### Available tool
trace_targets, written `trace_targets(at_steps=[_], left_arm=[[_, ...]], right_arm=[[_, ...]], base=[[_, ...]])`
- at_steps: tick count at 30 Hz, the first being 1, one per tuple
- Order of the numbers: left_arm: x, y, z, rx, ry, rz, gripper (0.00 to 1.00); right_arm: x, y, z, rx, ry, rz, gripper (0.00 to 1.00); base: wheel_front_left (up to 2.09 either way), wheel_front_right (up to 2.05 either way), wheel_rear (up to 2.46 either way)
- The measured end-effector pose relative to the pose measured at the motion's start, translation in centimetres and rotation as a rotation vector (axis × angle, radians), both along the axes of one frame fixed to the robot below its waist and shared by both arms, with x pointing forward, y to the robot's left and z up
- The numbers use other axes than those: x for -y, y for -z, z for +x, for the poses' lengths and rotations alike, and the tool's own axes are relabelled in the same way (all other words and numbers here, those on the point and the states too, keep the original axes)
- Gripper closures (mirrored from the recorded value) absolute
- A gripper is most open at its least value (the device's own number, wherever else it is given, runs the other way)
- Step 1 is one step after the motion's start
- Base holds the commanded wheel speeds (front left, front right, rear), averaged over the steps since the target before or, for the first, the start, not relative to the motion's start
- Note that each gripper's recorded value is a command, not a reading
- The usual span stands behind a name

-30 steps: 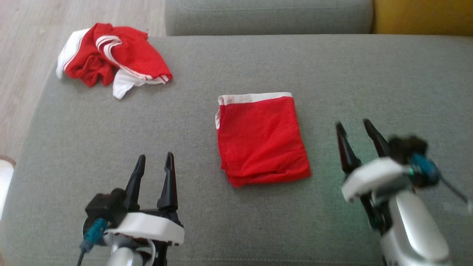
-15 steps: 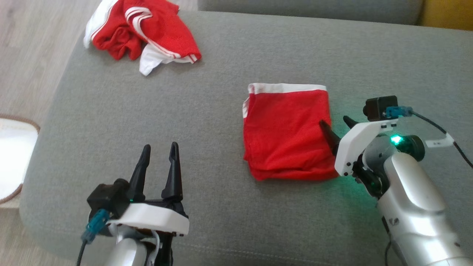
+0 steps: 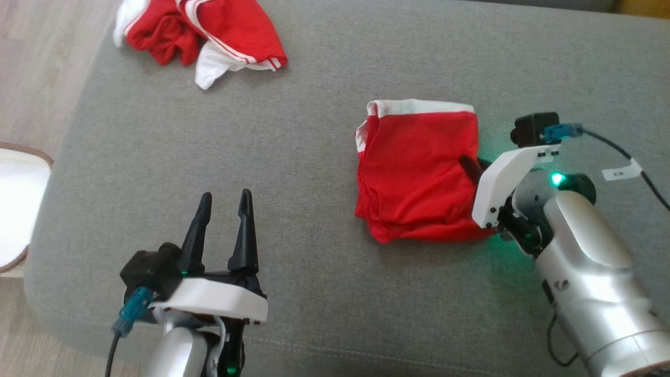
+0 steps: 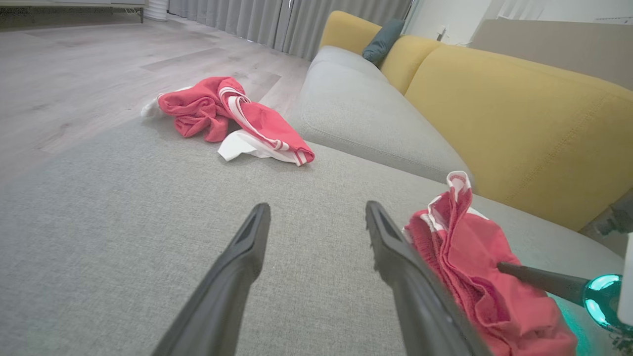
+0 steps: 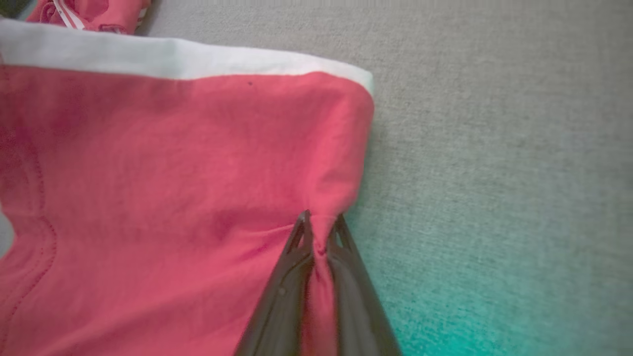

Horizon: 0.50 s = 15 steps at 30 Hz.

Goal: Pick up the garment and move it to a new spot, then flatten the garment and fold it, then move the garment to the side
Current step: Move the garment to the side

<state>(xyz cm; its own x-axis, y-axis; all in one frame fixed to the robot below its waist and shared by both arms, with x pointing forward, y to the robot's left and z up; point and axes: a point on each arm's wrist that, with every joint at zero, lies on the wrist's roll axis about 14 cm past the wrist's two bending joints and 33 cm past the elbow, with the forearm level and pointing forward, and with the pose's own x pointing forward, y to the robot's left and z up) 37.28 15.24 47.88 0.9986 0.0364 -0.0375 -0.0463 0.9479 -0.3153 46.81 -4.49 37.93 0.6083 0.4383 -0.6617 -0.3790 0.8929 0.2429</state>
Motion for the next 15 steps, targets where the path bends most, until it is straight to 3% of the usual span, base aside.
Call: trace_targets(at_steps=[4, 15], left_arm=[[0.8, 0.1, 0.7, 0.002, 0.028, 0.011, 0.00], [6.5, 0.2, 4.2, 0.035, 0.218, 0.014, 0.00]], right_arm=[[1.7, -0.3, 0.9, 0.041, 0.021, -0.025, 1.00], [12.3, -3.5, 3.6, 0.172, 0.223, -0.128, 1.00]], base=[[0.00, 0.00, 0.00], [0.00, 0.00, 0.00]])
